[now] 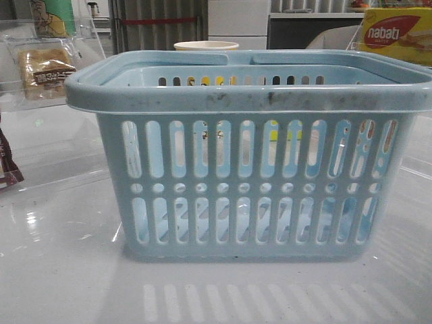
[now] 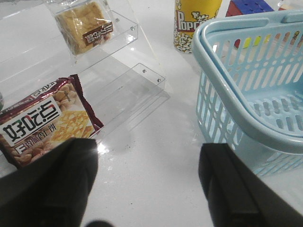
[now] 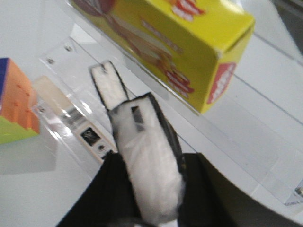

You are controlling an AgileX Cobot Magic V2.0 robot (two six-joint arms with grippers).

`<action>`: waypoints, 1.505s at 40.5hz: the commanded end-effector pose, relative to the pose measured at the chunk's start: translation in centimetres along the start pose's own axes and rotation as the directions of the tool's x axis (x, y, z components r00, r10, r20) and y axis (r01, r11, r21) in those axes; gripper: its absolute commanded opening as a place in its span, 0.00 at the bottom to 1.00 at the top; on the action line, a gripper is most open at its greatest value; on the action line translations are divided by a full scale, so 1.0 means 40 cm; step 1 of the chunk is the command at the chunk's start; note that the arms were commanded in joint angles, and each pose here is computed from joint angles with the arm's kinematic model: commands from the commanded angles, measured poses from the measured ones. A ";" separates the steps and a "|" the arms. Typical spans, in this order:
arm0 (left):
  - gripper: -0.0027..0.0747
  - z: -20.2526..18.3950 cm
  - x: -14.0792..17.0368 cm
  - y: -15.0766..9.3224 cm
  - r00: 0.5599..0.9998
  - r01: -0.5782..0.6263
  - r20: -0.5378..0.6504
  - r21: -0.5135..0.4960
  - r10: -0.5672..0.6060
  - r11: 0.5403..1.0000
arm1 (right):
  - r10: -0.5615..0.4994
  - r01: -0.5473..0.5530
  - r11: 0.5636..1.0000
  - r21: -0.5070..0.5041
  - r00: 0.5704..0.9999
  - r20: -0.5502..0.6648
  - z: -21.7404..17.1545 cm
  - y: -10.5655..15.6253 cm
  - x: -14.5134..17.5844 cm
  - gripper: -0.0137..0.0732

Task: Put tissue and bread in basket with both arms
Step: 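Carry the tissue pack over the basket and lower it inside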

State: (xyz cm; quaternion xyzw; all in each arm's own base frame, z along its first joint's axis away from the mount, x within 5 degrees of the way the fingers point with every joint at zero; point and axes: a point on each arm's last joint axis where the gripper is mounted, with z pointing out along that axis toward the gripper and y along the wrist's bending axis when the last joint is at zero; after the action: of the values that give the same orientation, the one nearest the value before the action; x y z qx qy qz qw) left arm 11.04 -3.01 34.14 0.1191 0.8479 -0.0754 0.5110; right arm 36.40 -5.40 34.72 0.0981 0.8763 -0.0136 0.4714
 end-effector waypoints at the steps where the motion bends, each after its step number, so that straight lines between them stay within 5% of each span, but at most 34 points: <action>1: 0.69 -0.009 -0.039 -0.002 0.994 0.008 0.106 0.006 -0.009 1.000 | -0.018 0.031 0.997 -0.066 0.979 0.201 -0.173 0.055 -0.083 0.44; 16: 0.69 -0.009 -0.039 -0.002 0.994 0.008 0.106 0.006 -0.009 1.000 | -0.151 0.234 0.896 -0.378 0.960 0.236 -0.419 0.288 -0.029 0.44; 26: 0.69 -0.008 -0.038 -0.002 0.995 0.008 0.104 0.006 -0.009 1.000 | -0.287 0.320 0.795 -0.516 0.947 0.144 -0.381 0.426 0.084 0.44; 32: 0.69 -0.008 -0.038 -0.002 0.995 0.008 0.104 0.006 -0.009 1.000 | -0.359 0.334 0.775 -0.537 0.931 0.061 -0.303 0.485 0.146 0.44; 40: 0.69 -0.008 -0.038 -0.002 0.995 0.008 0.104 0.006 -0.009 1.000 | -0.413 0.331 0.780 -0.531 0.910 -0.038 -0.186 0.534 0.207 0.46; 46: 0.69 -0.008 -0.038 -0.002 0.995 0.008 0.104 0.006 -0.009 1.000 | -0.428 0.329 0.782 -0.529 0.901 -0.072 -0.140 0.553 0.232 0.68; 51: 0.69 -0.008 -0.038 -0.002 0.995 0.008 0.104 0.006 -0.009 1.000 | -0.418 0.329 0.781 -0.530 0.907 -0.054 -0.154 0.551 0.218 0.82; 61: 0.69 -0.008 -0.037 -0.002 0.995 0.008 0.100 0.006 -0.009 1.000 | -0.382 0.332 0.772 -0.542 0.924 0.021 -0.283 0.498 0.164 0.83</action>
State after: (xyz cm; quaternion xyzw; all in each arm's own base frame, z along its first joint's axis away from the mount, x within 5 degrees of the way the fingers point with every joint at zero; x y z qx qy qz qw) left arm 11.04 -3.01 34.14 0.1191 0.8479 -0.0754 0.5110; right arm 29.31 17.49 31.98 -0.2078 0.9037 0.1224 0.3538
